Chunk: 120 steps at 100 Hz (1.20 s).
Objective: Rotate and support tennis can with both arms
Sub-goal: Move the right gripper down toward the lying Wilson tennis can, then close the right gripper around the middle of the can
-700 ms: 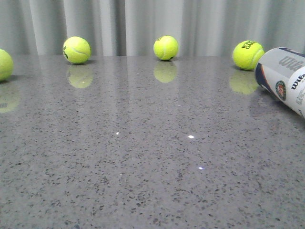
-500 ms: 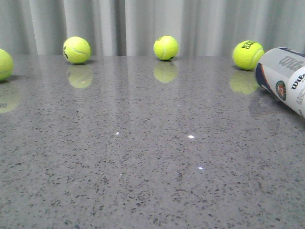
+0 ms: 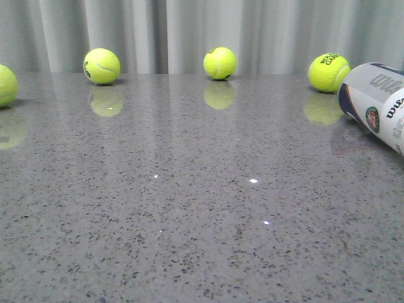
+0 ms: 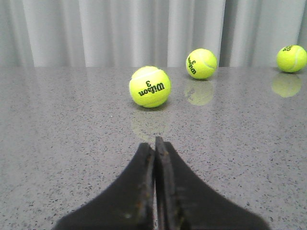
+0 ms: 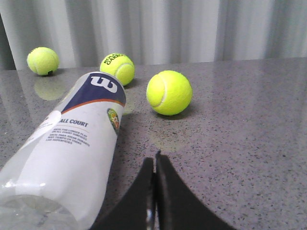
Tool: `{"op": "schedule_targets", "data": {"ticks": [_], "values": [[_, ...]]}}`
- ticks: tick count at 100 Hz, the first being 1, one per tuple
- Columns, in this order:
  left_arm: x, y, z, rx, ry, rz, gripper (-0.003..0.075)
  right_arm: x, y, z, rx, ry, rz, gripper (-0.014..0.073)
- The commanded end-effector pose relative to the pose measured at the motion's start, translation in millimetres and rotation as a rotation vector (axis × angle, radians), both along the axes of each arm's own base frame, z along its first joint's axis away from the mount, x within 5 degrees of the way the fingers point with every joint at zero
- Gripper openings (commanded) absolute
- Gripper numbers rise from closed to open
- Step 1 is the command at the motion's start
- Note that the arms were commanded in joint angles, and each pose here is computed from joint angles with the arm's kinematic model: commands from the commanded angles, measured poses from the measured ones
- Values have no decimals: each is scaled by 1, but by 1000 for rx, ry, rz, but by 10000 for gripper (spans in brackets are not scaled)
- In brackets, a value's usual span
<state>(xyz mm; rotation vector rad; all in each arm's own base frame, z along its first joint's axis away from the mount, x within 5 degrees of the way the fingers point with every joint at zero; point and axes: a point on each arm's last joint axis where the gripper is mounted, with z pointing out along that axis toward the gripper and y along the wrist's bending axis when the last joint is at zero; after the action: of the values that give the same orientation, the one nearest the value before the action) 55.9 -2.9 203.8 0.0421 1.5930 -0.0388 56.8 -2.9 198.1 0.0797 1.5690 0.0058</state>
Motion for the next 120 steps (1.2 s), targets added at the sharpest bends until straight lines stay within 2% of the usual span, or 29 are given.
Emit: {"op": "schedule_targets", "data": {"ticks": [1,9,21,36,50,72,89,93,98,103,108,115,117,120], "values": [[-1,0,-6,-17,-74,6,-21,-3,0,15,-18,-122,0,-56],[-1,0,-6,-17,-74,6,-21,-4,0,17,-18,-120,-1,-56],[-1,0,-6,-17,-74,6,-21,-4,0,23,-14,-50,-8,-56],[-1,0,-6,-17,-74,6,-21,-1,-2,31,-3,164,-25,-56],[-1,0,-6,-17,-74,6,-21,4,-3,51,6,316,-37,-56],[-1,0,-6,-17,-74,6,-21,20,-5,90,9,365,-42,-56],[-1,0,-6,-17,-74,6,-21,34,-5,107,10,394,-43,-29],[-1,0,-6,-17,-74,6,-21,38,-6,110,10,407,-43,25],[-1,0,-6,-17,-74,6,-21,41,-6,113,11,427,-45,134],[-1,0,-6,-17,-74,6,-21,44,-6,116,13,442,-45,281],[-1,0,-6,-17,-74,6,-21,47,-6,120,14,445,-44,467],[-1,0,-6,-17,-74,6,-21,51,-5,126,23,444,-33,656],[-1,0,-6,-17,-74,6,-21,52,-4,128,25,444,-29,676],[-1,0,-6,-17,-74,6,-21,54,-4,131,30,452,-24,657]]}}
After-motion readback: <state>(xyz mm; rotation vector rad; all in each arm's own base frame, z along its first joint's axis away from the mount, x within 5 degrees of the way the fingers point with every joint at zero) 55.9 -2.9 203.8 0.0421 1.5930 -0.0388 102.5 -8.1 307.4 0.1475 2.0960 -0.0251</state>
